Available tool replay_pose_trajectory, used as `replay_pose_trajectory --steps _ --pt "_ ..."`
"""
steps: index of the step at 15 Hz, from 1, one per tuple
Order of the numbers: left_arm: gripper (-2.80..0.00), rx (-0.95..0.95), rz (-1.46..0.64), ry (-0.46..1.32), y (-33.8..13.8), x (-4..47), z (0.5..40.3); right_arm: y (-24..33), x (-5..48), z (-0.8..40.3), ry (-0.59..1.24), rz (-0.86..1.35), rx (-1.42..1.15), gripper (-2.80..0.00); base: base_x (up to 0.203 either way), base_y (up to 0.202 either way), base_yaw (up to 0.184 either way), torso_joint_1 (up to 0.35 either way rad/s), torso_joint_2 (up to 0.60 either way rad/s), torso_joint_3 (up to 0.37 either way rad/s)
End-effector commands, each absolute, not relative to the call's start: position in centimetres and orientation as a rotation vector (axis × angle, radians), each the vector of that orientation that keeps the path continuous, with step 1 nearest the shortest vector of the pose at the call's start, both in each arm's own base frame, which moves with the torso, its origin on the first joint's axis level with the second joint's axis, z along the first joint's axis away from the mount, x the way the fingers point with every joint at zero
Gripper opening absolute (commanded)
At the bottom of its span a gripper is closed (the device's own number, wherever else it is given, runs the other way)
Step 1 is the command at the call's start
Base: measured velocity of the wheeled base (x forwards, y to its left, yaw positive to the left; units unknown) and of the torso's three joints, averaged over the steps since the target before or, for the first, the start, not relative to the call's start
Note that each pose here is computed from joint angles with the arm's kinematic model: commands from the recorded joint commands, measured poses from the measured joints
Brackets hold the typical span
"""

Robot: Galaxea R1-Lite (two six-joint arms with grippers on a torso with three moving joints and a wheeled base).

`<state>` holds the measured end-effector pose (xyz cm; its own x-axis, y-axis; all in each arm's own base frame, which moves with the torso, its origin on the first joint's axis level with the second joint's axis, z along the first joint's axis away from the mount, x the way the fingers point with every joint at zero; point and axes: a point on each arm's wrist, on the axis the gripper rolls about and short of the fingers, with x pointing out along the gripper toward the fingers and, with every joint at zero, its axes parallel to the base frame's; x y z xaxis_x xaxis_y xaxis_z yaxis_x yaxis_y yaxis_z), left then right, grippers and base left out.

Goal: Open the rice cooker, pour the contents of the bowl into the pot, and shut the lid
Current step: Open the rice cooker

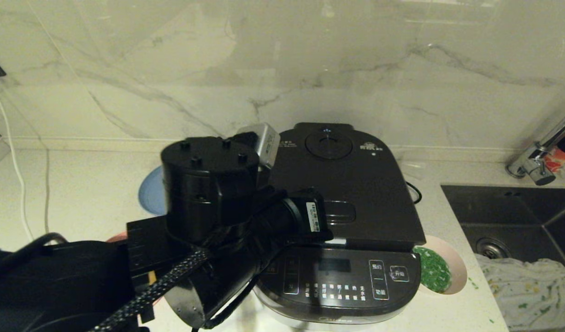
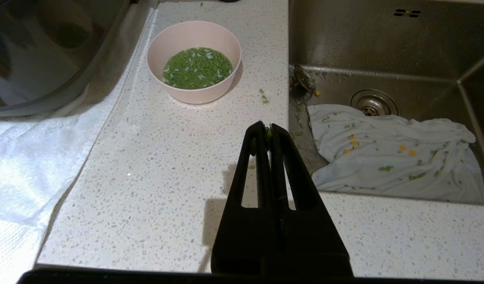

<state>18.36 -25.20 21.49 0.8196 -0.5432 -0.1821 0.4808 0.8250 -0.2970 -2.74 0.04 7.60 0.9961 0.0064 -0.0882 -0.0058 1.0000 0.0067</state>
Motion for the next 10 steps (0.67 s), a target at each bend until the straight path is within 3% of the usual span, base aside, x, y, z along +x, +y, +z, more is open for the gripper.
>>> replay_pose_trajectory --steps 1,6,10 --pt "-2.8 -0.326 -0.578 0.175 -23.0 16.8 25.8 0.0 -2.7 7.6 0.091 0.007 0.007 -2.8 0.0 0.0 0.0 0.0 0.0 0.0" --pt "-2.8 -0.428 -0.616 0.046 -18.4 13.6 32.3 0.0 -2.7 7.6 0.091 0.007 0.007 -2.8 0.0 0.0 0.0 0.0 0.0 0.0" --pt "-2.8 -0.443 -0.646 -0.059 -14.5 10.9 35.3 0.0 -2.7 7.6 0.091 0.007 0.007 -2.8 0.0 0.0 0.0 0.0 0.0 0.0"
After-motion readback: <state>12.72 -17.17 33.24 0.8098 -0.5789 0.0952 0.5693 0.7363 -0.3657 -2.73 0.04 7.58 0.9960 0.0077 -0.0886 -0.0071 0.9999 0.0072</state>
